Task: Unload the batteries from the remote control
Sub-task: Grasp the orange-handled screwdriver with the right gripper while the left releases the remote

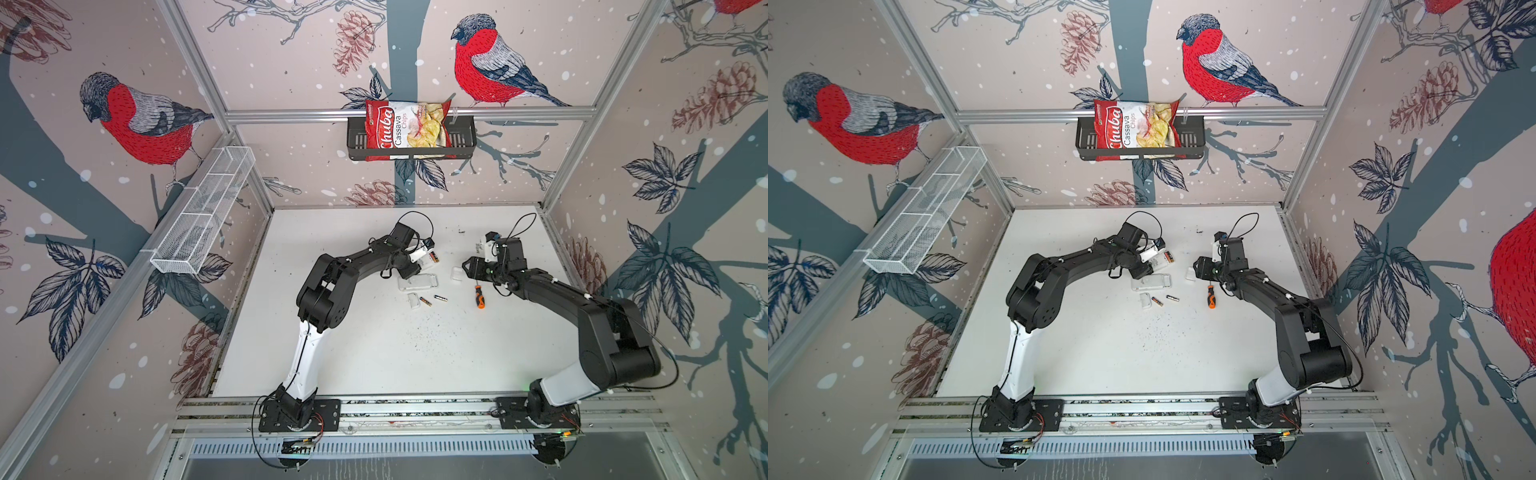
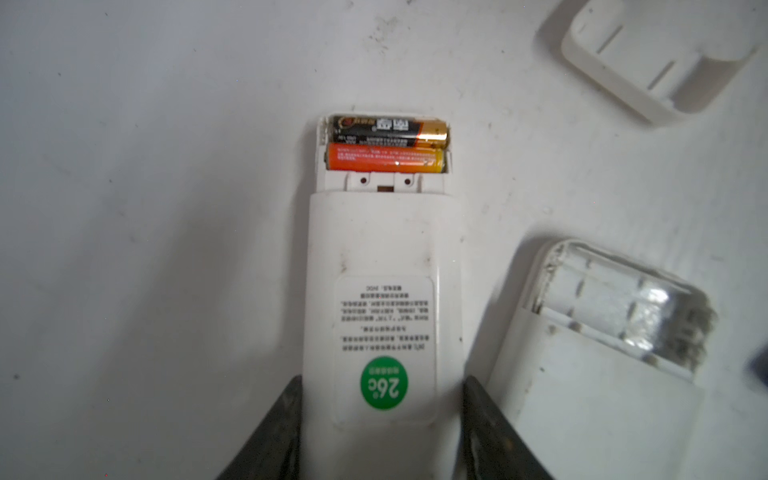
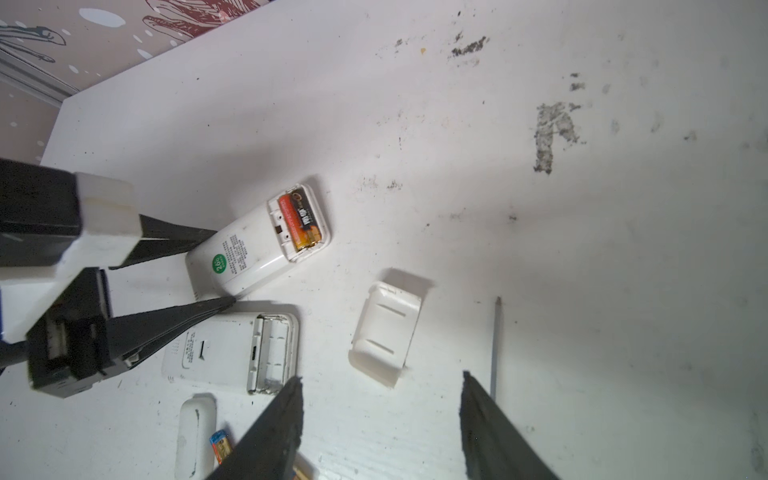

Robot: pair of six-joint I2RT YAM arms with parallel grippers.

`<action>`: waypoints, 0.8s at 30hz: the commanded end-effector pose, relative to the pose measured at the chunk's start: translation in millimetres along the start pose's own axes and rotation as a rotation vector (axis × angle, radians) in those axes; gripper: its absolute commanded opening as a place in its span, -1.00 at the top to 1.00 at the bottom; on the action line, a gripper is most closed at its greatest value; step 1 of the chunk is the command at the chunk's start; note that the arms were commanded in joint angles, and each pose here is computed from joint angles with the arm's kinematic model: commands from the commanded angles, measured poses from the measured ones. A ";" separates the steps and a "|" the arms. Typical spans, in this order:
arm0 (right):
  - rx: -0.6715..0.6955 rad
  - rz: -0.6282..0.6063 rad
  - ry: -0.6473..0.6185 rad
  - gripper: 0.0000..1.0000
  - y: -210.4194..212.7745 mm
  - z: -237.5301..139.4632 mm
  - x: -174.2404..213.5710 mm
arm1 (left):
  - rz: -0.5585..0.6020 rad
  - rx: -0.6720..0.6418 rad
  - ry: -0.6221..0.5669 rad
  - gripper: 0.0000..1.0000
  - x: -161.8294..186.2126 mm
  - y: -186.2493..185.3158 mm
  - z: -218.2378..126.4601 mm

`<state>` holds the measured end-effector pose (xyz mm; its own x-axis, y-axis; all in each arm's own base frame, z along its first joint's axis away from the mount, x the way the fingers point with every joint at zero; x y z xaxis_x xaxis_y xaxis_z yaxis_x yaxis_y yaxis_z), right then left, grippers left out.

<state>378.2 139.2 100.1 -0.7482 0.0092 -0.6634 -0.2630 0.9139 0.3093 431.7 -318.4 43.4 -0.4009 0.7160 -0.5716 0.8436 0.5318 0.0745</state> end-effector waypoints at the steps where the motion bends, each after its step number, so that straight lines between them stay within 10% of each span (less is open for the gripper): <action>1: 0.030 0.024 0.040 -0.24 -6.4 -2.2 18.3 | -0.026 0.041 0.006 0.47 8.7 -18.9 -6.7; 15: 0.145 0.084 0.194 -0.07 -27.1 -5.2 84.9 | -0.060 0.028 0.023 0.41 30.8 -40.3 -21.3; 24: 0.192 0.056 0.268 0.28 -23.1 8.0 99.4 | -0.109 0.010 -0.013 -0.28 26.3 -28.5 -32.1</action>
<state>319.6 125.4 30.4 -0.8789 -0.0173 -0.4767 -0.1439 0.9624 0.2304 390.1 -300.7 44.9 -0.4689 0.6673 -0.5787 0.8020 0.5961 0.0375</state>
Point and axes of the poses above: each gripper's point midway between its finger pads, its own z axis out along the fingers, its own y axis along the line the jaws close on, x = y × z, the point moved 1 cm from there along -z, back along the fingers, and after that the axes turned 6 degrees about -z, right-handed, at the moved point
